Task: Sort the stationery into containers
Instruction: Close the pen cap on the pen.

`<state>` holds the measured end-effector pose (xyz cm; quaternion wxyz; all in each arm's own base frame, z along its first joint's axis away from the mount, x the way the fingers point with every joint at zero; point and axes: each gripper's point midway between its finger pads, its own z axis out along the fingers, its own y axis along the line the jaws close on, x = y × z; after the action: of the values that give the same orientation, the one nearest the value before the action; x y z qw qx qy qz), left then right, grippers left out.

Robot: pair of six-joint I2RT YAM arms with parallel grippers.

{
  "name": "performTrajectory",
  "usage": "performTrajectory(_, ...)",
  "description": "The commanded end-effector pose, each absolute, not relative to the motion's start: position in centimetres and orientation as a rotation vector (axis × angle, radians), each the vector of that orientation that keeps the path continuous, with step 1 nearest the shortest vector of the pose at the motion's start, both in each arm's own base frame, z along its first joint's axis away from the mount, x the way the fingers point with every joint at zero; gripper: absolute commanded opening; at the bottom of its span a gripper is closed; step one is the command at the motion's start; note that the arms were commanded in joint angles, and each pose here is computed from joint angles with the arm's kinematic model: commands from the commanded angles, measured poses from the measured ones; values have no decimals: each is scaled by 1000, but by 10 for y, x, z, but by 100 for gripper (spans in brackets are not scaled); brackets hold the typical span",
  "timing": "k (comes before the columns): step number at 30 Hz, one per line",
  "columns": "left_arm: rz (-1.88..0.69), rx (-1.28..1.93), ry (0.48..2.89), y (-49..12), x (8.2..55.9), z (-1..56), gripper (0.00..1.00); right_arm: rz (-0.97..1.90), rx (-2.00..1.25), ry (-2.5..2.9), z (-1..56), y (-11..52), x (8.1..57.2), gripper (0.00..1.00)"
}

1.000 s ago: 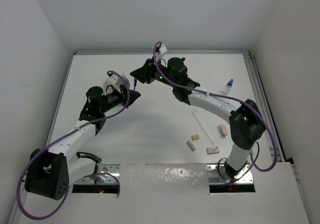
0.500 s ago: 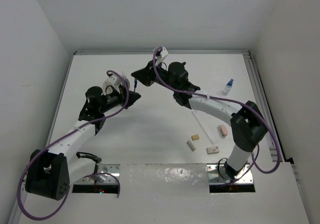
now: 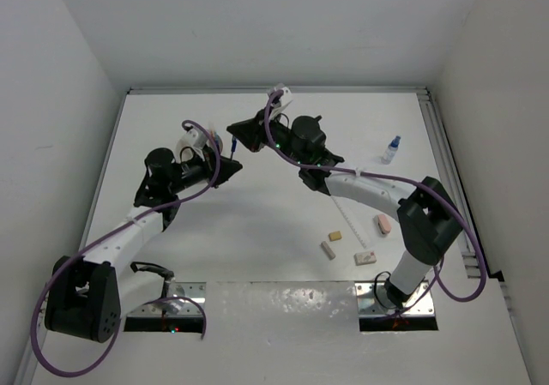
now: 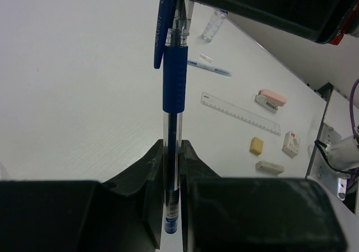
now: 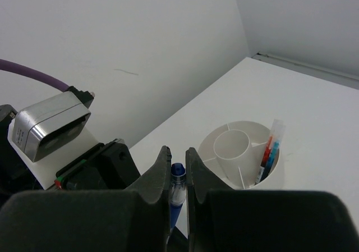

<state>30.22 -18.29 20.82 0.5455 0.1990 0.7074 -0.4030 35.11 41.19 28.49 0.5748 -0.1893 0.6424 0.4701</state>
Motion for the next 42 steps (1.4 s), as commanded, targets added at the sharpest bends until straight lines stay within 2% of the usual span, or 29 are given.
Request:
performTrajectory(1, -825, 428, 1370, -165, 331, 302, 0, 1124, -610, 1724, 206, 429, 309, 0)
performTrajectory(11, -797, 408, 1349, -156, 336, 308, 0, 1101, -667, 1831, 161, 428, 281, 0)
performTrajectory(42, -757, 390, 1337, -149, 341, 311, 0, 1087, -798, 2004, 86, 433, 236, 0)
